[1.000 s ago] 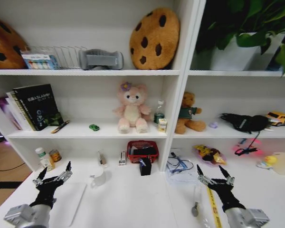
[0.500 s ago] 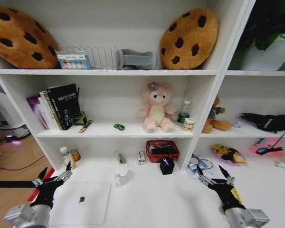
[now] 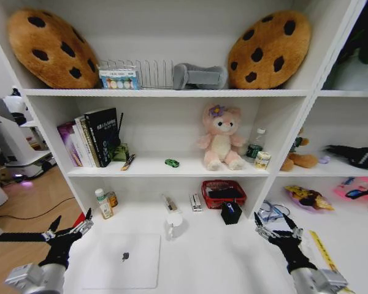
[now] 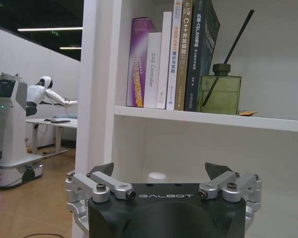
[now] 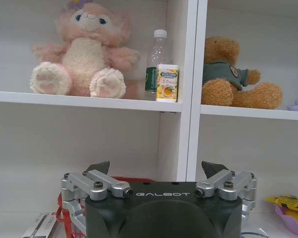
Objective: Organize the objects on the table.
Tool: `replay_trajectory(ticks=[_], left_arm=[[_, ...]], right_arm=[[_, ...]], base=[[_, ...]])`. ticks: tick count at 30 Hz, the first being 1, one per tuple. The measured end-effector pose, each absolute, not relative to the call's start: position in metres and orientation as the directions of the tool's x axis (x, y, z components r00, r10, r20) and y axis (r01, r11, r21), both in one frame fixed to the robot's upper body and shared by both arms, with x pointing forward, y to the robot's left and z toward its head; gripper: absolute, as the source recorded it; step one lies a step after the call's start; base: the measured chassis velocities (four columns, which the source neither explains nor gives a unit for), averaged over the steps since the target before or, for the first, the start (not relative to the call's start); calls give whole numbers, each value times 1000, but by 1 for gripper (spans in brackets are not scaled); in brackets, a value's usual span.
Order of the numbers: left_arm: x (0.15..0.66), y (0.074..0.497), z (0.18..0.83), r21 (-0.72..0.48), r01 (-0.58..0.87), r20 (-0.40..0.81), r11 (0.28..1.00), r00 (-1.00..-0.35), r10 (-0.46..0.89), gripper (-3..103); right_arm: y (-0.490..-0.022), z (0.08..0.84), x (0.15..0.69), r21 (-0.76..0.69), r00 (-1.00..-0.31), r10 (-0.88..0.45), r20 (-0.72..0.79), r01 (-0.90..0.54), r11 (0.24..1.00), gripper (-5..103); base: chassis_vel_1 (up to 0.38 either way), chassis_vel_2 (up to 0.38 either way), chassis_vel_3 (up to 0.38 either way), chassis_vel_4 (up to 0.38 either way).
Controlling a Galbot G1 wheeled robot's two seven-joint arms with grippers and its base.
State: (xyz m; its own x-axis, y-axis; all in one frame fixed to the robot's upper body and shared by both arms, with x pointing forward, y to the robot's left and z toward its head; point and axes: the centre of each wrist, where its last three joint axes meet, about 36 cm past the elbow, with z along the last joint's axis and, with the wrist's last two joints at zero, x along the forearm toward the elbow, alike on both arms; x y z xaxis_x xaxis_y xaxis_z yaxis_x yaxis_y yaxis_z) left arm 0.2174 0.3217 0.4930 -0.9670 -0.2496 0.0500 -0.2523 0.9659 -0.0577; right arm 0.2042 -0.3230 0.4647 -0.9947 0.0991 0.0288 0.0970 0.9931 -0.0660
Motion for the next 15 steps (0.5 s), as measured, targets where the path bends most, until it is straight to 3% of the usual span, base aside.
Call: replay_trajectory(ticks=[7,15], left_arm=[[217,322,493,-58,-252,50,966,-967,-249,100],[217,322,493,-58,-252,50,966,-967,-249,100]], right_arm=[[-323,465,204,-66,-995,99,29,97,993,100],[-323,465,204,-66,-995,99,29,97,993,100]], base=[[-11,-16,-2,10],[119,-73,-115,94]])
